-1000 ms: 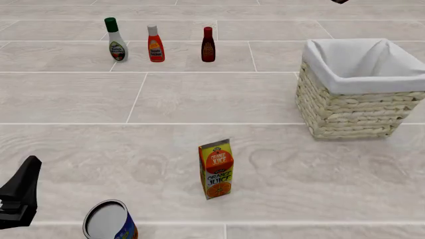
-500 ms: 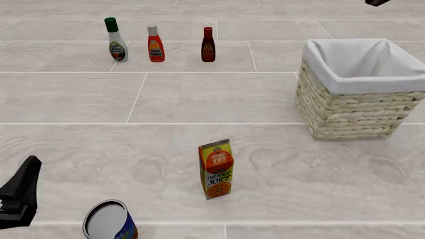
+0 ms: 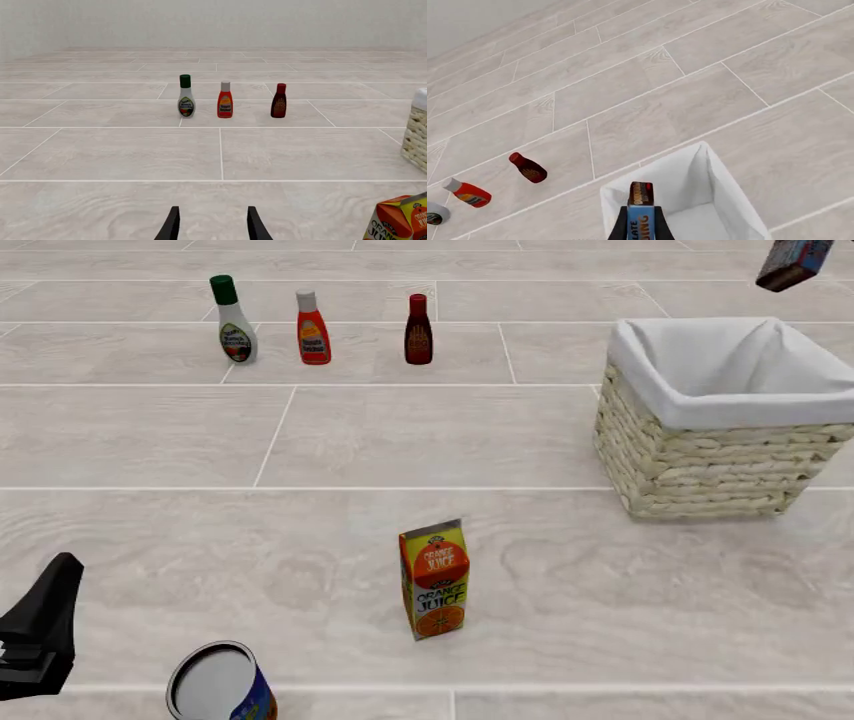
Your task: Pick the chocolate pudding and place it in the basket.
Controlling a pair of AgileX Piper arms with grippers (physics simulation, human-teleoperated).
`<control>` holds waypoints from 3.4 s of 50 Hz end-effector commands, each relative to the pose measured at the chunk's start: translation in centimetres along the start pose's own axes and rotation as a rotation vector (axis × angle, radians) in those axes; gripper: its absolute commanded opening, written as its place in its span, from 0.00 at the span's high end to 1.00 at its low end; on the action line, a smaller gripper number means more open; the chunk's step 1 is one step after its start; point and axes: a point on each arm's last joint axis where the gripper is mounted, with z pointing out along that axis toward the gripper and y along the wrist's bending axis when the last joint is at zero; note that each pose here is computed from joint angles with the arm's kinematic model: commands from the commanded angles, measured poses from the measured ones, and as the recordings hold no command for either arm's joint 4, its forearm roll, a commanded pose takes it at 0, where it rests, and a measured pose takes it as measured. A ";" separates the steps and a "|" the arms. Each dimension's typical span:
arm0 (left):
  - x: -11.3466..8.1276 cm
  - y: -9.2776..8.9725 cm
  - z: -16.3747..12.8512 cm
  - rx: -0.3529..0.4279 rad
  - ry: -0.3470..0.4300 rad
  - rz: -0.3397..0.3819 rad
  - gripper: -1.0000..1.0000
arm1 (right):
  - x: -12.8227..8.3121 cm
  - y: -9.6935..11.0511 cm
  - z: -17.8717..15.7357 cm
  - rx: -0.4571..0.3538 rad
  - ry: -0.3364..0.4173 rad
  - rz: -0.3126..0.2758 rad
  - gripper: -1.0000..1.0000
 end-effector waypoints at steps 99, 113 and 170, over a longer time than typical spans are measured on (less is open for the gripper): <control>0.0 0.0 0.0 0.000 0.000 0.000 0.00 | 6.4 -5.8 10.0 0.133 0.145 0.097 1.00; 0.0 0.0 0.0 0.000 0.000 0.000 0.00 | 7.8 -5.8 10.6 0.135 0.171 0.119 1.00; 0.0 0.0 0.0 0.000 0.000 0.000 0.00 | 10.2 -7.4 11.8 0.173 0.232 0.129 1.00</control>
